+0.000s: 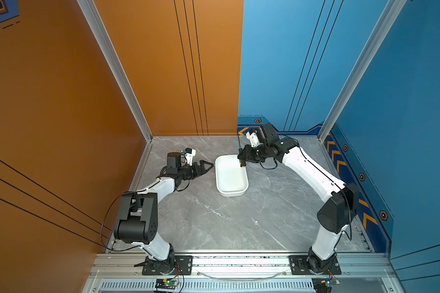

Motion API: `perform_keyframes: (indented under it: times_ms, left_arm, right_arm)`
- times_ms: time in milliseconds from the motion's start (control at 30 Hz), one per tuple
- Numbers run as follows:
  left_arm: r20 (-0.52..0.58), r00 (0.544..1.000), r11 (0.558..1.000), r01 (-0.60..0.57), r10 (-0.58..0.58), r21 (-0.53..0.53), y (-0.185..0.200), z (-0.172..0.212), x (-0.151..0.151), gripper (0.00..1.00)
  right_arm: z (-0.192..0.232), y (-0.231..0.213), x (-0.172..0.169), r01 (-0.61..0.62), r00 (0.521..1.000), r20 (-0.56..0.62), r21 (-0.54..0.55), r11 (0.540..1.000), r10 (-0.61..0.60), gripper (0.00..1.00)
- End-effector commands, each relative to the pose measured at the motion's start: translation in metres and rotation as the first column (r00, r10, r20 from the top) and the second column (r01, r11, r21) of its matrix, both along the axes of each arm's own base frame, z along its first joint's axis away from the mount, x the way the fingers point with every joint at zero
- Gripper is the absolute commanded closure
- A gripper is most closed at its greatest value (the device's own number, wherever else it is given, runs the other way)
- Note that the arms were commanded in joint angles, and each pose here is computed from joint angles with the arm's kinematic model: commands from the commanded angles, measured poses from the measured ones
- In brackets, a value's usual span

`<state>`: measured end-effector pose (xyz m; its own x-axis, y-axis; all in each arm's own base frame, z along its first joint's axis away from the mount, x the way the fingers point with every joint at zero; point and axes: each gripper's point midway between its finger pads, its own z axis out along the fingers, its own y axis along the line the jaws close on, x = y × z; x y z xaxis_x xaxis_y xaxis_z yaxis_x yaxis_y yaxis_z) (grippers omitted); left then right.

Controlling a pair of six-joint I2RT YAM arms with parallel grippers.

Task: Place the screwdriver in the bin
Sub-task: 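Lift the screwdriver with the right gripper and carry it over the bin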

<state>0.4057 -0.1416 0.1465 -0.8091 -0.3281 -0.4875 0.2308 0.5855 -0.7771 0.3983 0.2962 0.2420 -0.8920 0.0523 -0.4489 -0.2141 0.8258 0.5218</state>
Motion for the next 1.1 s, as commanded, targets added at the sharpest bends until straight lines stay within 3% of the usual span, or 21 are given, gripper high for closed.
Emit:
perform_keyframes:
  times_ms: [0, 600, 1067]
  left_arm:
    - [-0.001, 1.000, 1.000, 0.009, -0.009, -0.026, 0.004, 0.005, -0.005, 0.02]
    - [-0.014, 1.000, 0.999, -0.022, 0.023, 0.028, 0.015, -0.007, -0.014, 0.02]
    - [-0.012, 1.000, 0.999, -0.025, 0.025, 0.035, 0.016, -0.009, -0.014, 0.02]
  right_arm:
    - [-0.030, 0.003, 0.007, 0.124, 0.989, -0.074, -0.070, 0.990, -0.129, 1.00]
    - [-0.129, 0.028, -0.003, 0.123, 0.968, -0.183, -0.247, 0.961, -0.171, 1.00]
    - [-0.168, 0.030, -0.002, 0.110, 0.957, -0.225, -0.300, 0.948, -0.182, 1.00]
